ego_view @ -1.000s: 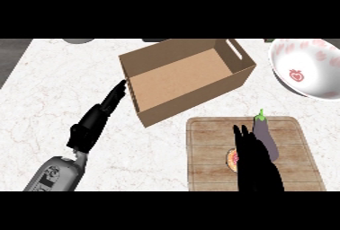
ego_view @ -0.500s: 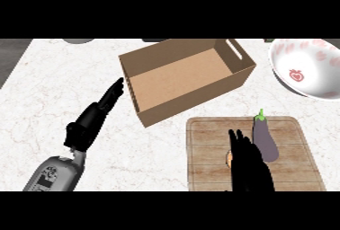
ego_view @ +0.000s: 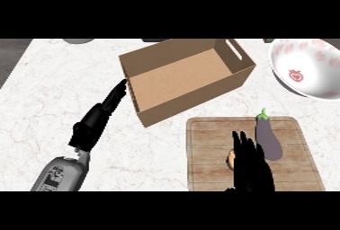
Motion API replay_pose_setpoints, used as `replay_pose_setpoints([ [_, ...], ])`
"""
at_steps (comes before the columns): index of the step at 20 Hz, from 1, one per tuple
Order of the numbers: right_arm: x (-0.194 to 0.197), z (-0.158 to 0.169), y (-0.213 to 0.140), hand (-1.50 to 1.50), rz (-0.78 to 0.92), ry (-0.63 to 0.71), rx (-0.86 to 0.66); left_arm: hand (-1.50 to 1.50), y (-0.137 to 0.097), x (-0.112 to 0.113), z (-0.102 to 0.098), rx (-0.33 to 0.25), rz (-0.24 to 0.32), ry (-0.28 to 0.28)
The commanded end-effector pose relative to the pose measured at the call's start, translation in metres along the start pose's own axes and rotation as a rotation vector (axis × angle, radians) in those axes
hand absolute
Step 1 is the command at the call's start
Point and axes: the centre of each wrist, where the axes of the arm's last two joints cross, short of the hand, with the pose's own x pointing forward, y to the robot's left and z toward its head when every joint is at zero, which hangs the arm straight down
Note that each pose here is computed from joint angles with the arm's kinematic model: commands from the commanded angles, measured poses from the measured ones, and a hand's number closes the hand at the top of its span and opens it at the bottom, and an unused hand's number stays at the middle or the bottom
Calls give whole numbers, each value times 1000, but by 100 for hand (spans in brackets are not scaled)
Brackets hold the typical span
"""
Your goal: Pick the cupcake from the cutting board and place it in the cardboard box
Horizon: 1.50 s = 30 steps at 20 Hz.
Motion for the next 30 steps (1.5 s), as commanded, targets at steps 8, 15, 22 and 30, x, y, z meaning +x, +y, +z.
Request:
replay_pose_setpoints([
  [8,-4,-22,16,150,73,15,25,0,6,-2,2,-13,1,-11],
  [15,4,-2,10,150,159,-189,-64,0,-14,2,-9,3,-10,-2],
  [22,46,4,1,150,349,-931,-17,0,-6,11,-9,-46,0,-19],
  [30,63,14,-61,150,258,-1055,-254,0,18,-2,2,1,-11,-17],
])
